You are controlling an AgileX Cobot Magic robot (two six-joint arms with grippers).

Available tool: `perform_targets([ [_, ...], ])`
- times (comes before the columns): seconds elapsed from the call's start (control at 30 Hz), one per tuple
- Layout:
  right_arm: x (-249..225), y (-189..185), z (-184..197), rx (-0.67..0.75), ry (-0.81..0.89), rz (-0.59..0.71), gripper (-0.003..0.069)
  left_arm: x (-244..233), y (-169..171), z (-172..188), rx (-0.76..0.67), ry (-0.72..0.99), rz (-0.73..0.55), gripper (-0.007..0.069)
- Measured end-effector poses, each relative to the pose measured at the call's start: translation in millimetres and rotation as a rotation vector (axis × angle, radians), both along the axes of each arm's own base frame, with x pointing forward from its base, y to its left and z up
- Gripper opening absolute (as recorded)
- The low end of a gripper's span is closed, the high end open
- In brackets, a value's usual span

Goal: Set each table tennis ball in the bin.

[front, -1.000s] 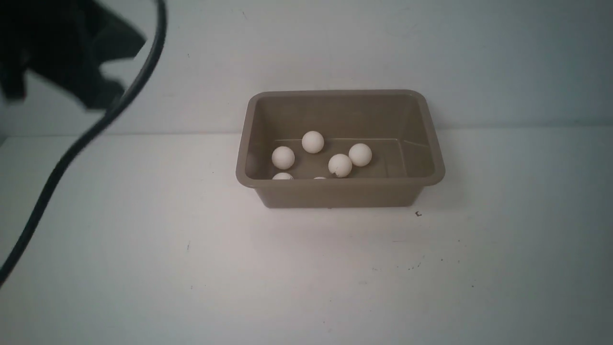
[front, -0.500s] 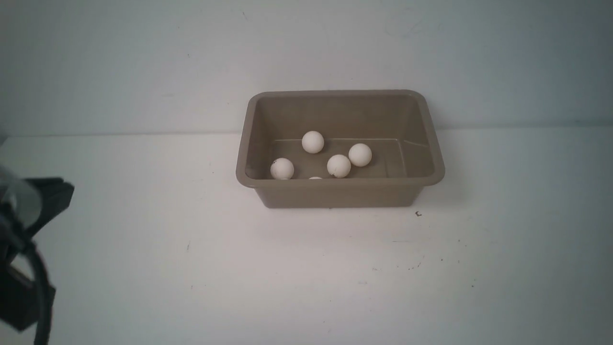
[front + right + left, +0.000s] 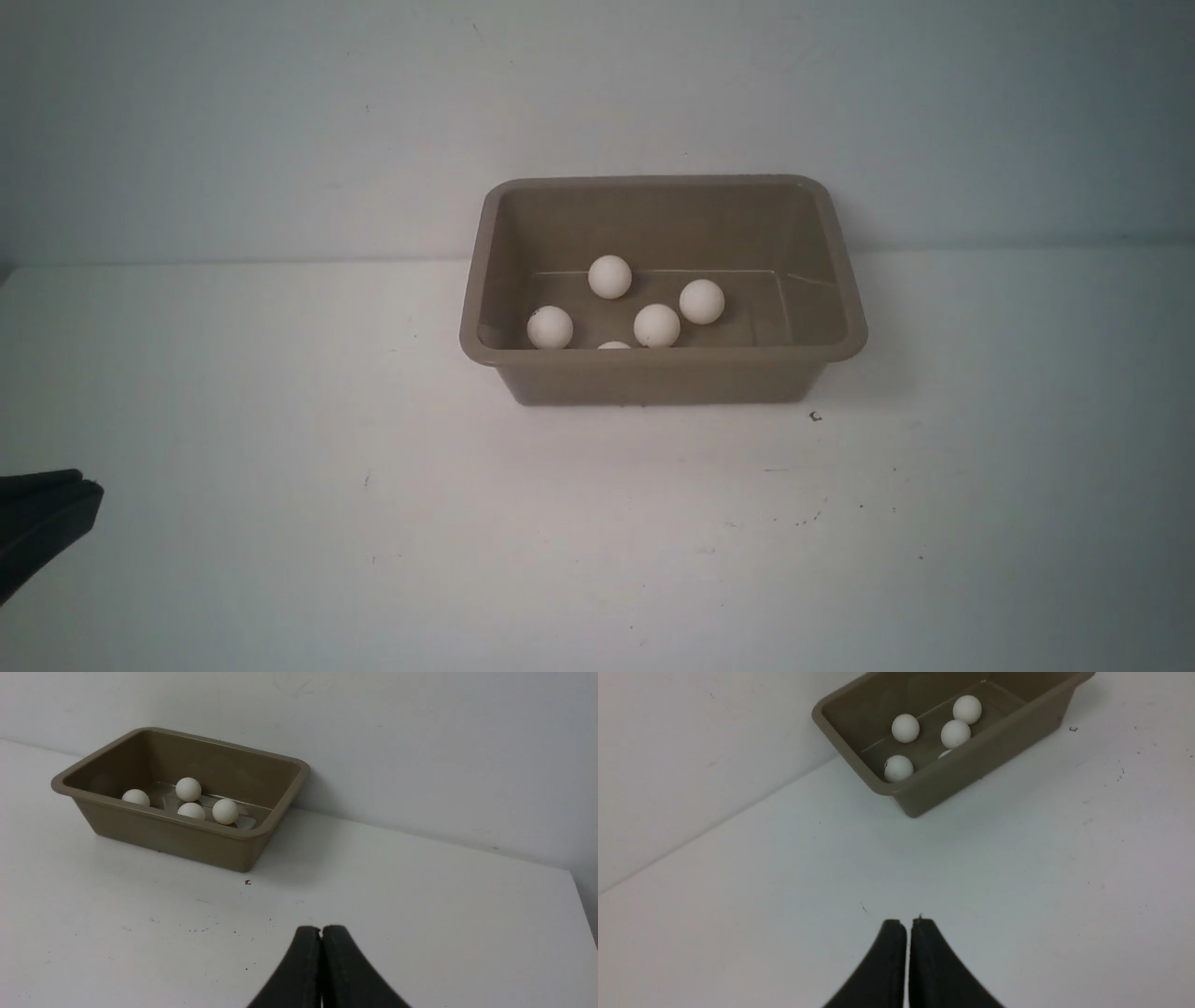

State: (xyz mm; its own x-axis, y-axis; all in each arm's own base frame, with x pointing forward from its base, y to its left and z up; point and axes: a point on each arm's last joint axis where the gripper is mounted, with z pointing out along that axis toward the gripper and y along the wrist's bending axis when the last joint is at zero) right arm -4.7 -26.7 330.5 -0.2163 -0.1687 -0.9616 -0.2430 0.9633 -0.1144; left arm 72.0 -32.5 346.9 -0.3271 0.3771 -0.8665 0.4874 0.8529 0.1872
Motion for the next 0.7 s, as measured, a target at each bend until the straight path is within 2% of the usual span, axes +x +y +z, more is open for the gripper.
perform_targets([
  [0.23,-0.1,-0.1,-0.3,-0.001,0.003,-0.001,-0.0011,-0.8,0.0,-1.4,0.007,0.016,-0.004,-0.0004],
  [0.37,-0.1,-0.1,-0.3,-0.001,0.003,-0.001,-0.0011,-0.3,5.5,-1.7,0.099,-0.017,0.013,-0.0004],
  [0.7,-0.2,0.4,-0.4,0.004,0.005,0.003,-0.0011,-45.1,22.9,7.5,0.101,-0.203,0.207,-0.0004],
])
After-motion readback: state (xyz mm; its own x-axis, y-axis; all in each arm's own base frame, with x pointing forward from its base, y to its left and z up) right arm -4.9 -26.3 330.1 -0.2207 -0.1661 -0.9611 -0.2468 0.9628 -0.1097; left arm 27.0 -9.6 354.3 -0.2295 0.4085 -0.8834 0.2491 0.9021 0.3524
